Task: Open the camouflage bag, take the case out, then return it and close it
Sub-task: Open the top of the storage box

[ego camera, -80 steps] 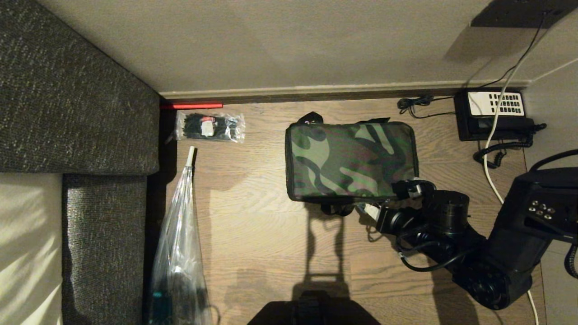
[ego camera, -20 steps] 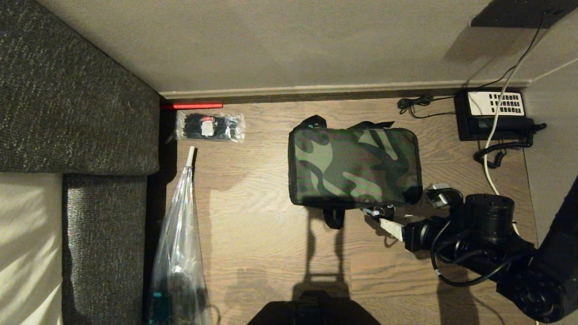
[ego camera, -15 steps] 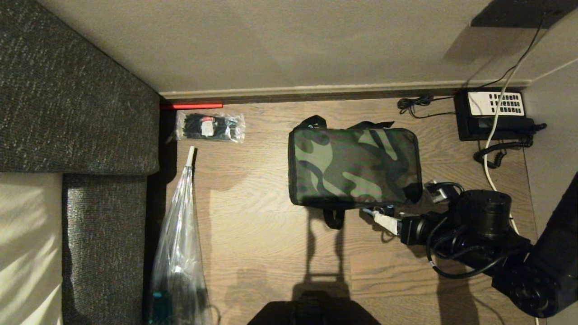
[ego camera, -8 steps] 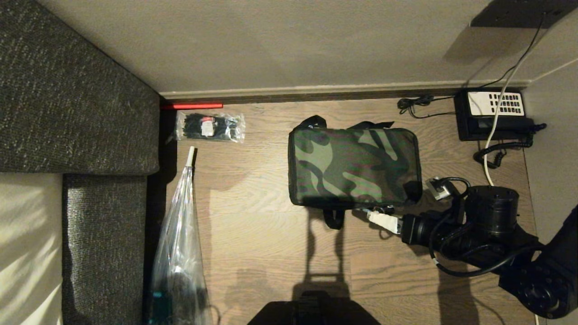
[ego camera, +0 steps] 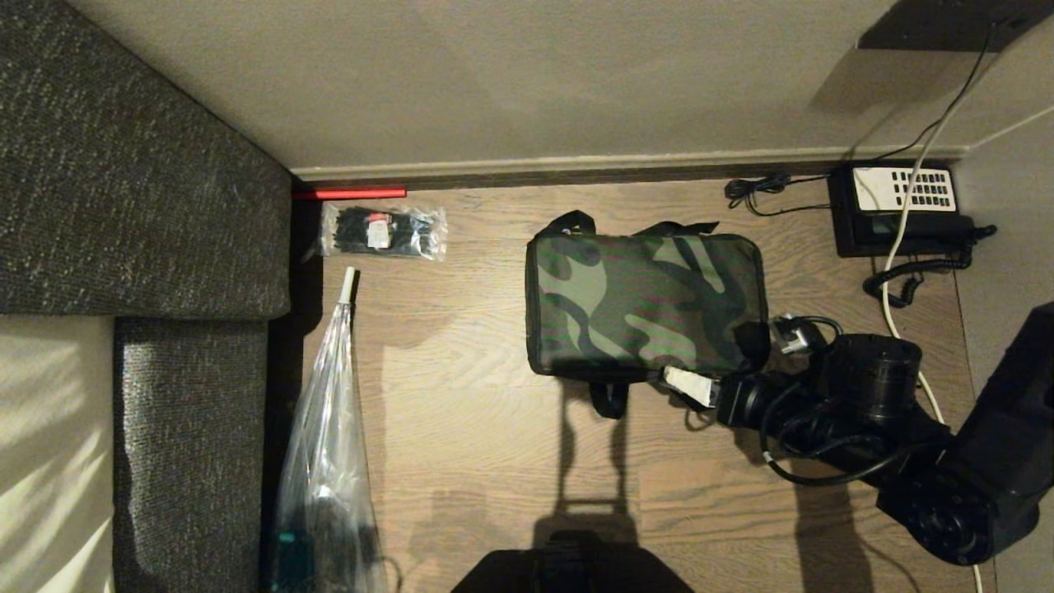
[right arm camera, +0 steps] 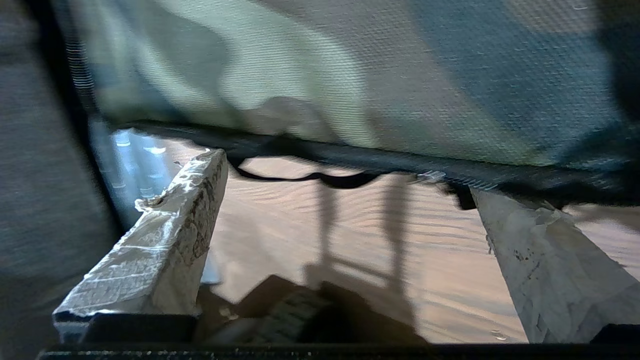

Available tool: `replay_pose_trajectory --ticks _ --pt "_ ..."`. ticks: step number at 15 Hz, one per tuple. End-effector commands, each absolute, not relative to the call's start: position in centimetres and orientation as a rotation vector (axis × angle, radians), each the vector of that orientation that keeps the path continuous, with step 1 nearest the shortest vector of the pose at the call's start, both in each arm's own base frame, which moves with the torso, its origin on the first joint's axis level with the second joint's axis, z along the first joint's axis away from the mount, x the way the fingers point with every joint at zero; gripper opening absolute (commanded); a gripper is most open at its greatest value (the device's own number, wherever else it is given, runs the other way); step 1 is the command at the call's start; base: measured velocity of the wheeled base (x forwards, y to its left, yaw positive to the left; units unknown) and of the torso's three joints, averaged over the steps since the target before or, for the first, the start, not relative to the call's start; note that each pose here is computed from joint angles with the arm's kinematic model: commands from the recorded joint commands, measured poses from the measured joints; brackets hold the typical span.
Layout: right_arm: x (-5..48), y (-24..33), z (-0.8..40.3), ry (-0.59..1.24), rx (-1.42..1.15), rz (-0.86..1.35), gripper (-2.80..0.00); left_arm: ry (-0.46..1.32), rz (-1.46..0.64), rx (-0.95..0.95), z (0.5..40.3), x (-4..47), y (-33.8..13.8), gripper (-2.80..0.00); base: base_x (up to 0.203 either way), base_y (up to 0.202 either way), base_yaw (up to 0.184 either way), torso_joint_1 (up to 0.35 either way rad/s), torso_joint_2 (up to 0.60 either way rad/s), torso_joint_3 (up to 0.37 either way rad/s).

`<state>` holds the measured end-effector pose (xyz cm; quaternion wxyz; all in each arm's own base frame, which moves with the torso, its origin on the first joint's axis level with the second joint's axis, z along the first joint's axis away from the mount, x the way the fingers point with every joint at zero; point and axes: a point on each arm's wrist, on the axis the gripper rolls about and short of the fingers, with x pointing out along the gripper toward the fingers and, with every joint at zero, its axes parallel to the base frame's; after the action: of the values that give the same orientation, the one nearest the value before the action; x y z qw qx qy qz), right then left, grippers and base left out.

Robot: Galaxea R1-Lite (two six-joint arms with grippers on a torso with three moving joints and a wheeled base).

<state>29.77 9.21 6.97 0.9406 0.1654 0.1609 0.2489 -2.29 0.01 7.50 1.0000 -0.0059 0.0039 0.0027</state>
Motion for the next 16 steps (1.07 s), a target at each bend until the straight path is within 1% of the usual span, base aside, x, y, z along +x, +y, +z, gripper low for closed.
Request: replay_pose_trajectory --ticks 1,4,7,9,16 --pt "30.2 9.3 5.5 0.360 0.312 0.494 0.00 0.006 0.006 -0.012 7.5 -2.3 0.0 -2.80 0.000 0.000 0.000 0.000 0.00 0.000" --pt "30.7 10.0 4.9 0.371 0.316 0.489 0.00 0.006 0.005 -0.012 7.5 -2.3 0.0 -2.80 0.000 0.000 0.000 0.000 0.00 0.000" --pt "31.2 10.7 5.2 0.358 0.385 0.486 0.00 0.006 0.005 -0.012 7.5 -2.3 0.0 -2.80 0.000 0.000 0.000 0.000 0.00 0.000" --pt "31.2 10.9 5.1 0.362 0.384 0.488 0.00 0.006 0.006 -0.012 7.5 -2.3 0.0 -2.80 0.000 0.000 0.000 0.000 0.00 0.000" --pt "29.9 10.5 7.8 0.303 0.380 0.510 0.00 0.006 0.005 -0.012 7.5 -2.3 0.0 -2.80 0.000 0.000 0.000 0.000 0.00 0.000"
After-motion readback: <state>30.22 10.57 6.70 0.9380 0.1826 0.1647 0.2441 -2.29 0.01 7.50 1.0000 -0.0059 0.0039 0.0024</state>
